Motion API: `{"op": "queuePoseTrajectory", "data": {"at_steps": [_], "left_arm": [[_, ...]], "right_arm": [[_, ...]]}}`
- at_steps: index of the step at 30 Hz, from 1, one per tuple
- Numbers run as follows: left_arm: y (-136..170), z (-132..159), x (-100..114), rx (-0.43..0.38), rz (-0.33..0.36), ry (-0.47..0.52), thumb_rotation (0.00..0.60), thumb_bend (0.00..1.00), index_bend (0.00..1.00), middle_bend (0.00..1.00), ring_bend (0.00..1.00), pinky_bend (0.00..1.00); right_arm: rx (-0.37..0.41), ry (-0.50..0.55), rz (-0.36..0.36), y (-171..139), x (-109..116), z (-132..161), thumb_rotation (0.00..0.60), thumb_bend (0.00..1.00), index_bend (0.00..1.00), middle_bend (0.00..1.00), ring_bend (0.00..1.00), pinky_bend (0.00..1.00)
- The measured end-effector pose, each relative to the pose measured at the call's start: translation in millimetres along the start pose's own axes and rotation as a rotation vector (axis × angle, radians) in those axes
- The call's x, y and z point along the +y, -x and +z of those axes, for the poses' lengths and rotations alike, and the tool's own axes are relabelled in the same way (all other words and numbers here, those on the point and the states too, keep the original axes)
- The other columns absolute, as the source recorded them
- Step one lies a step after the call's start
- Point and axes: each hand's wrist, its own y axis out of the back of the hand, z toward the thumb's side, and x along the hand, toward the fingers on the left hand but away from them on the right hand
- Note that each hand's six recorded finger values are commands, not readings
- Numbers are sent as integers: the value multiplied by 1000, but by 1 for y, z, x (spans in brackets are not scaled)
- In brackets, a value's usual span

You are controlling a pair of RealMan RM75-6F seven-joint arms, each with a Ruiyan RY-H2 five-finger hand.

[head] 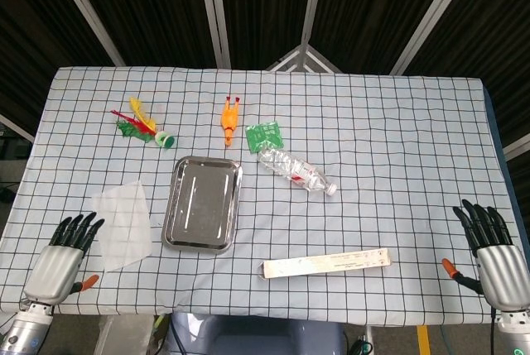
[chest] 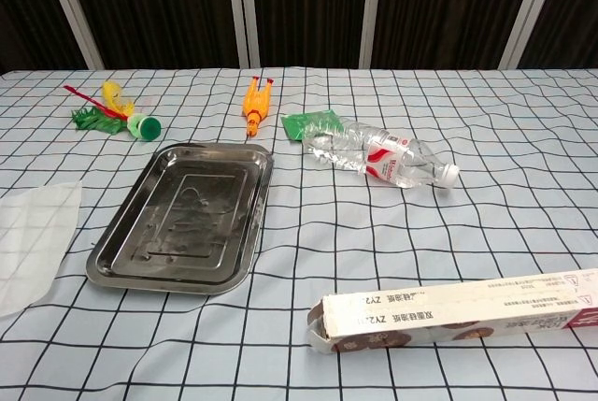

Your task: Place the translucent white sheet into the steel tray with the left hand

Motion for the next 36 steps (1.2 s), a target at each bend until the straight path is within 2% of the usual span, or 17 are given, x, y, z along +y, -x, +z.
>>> {"op": "queuePoseTrajectory", "data": {"at_steps": [5, 11, 16, 23, 36], "left_arm": [[-1, 5, -22, -52, -62, -67, 600, 172, 0, 0, 0, 0], [-7, 7, -35, -88, -78, -120, 600, 211, 0, 0, 0, 0], [-15, -3, -43, -78, -97, -158, 600, 235, 0, 0, 0, 0], [-21, -15, -44, -66, -113, -187, 600, 237, 0, 0, 0, 0], [-38, -14, -57, -68, -129, -230, 600, 238, 0, 0, 0, 0]], "right_arm": [[1, 1, -1, 0, 0, 0, 600, 291, 0, 0, 0, 0], [1, 3, 0, 0, 0, 0, 600, 291, 0, 0, 0, 0], [-1, 8, -2, 0, 0, 0, 600, 290, 0, 0, 0, 0], [-3, 8, 0, 0, 0, 0, 600, 290, 0, 0, 0, 0], [-3, 7, -5, 0, 0, 1, 600, 290, 0, 0, 0, 0]]}}
